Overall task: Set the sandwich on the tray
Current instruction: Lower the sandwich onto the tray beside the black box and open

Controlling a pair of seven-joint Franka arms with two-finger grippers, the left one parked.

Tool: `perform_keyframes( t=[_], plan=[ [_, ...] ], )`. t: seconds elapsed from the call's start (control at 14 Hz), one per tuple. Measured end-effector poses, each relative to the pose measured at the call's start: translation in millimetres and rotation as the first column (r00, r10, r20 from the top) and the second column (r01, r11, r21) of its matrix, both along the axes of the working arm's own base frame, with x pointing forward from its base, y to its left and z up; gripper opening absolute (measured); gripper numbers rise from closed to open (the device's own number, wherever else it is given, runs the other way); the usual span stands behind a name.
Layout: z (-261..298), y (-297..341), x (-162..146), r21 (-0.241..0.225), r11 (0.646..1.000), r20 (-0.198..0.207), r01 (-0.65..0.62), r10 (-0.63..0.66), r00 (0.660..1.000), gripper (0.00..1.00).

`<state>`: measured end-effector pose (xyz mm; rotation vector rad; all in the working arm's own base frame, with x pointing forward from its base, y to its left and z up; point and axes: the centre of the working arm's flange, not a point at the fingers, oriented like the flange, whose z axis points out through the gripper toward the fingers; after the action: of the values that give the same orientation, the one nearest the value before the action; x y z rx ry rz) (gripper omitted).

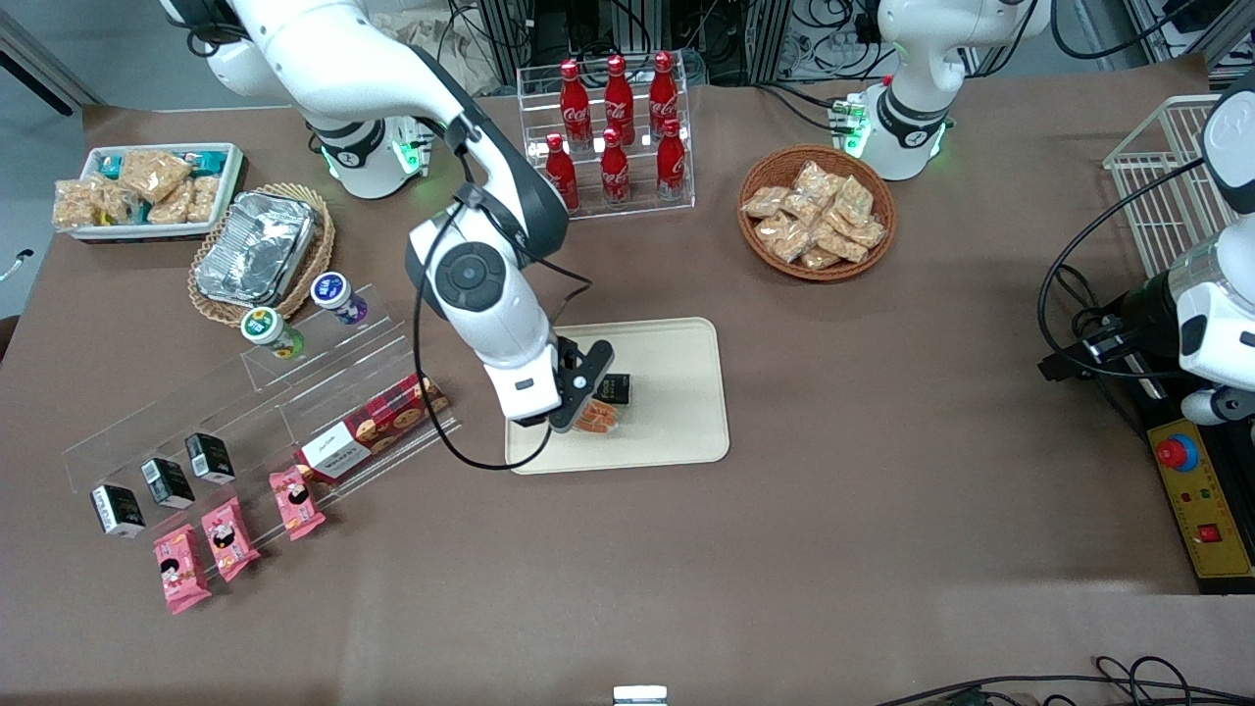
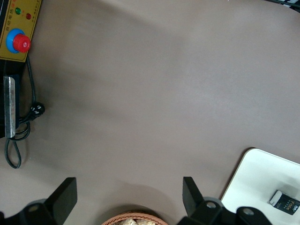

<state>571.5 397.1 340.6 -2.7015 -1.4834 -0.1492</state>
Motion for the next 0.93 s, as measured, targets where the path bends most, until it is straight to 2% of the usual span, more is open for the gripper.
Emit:
perform_keyframes(
  t=[0.21, 0.5, 0.64, 0.93],
  plan=[
    [-24, 9, 5, 0.022, 1.0, 0.045, -0.003, 0.002, 0.999, 0.28],
    [-61, 39, -7, 0.041, 0.999, 0.086, -0.035, 0.031, 0.996, 0.3],
    [-72, 44, -9, 0.047, 0.999, 0.093, -0.026, 0.021, 0.995, 0.43],
    [-69, 41, -4, 0.05, 0.999, 0.104, -0.013, 0.007, 0.995, 0.82]
  ],
)
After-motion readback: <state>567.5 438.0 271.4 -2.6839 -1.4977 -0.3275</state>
